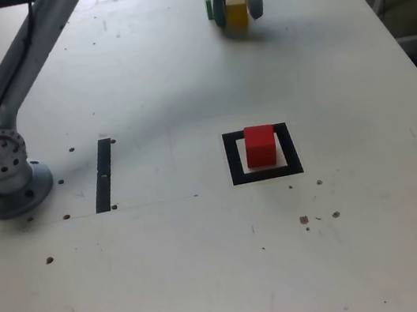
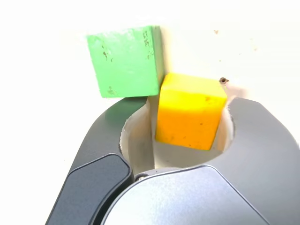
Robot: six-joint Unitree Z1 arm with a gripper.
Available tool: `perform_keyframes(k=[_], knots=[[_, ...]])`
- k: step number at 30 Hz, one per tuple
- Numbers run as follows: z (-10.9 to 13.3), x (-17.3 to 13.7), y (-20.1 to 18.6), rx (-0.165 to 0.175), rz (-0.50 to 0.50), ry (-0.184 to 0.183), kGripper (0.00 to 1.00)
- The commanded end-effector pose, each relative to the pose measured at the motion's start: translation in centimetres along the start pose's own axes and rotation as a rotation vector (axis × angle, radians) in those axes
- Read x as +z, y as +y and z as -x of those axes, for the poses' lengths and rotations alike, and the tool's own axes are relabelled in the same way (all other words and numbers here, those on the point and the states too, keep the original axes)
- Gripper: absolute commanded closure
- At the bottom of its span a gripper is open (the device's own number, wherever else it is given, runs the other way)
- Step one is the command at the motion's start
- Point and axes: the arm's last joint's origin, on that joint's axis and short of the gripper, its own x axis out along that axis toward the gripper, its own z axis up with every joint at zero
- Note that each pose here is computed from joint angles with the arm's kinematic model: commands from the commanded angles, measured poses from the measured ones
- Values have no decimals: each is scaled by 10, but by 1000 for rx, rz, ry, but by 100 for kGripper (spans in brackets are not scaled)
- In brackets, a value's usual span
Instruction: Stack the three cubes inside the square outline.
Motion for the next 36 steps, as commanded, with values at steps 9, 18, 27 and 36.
perform_keyframes(k=[9,18,27,36], knots=[[3,-1,-3,-5,0,9,59],[70,-3,-44,37,-52,-30,61],[131,-27,-114,51,-76,-55,61],[158,-82,-224,43,-117,-40,61]])
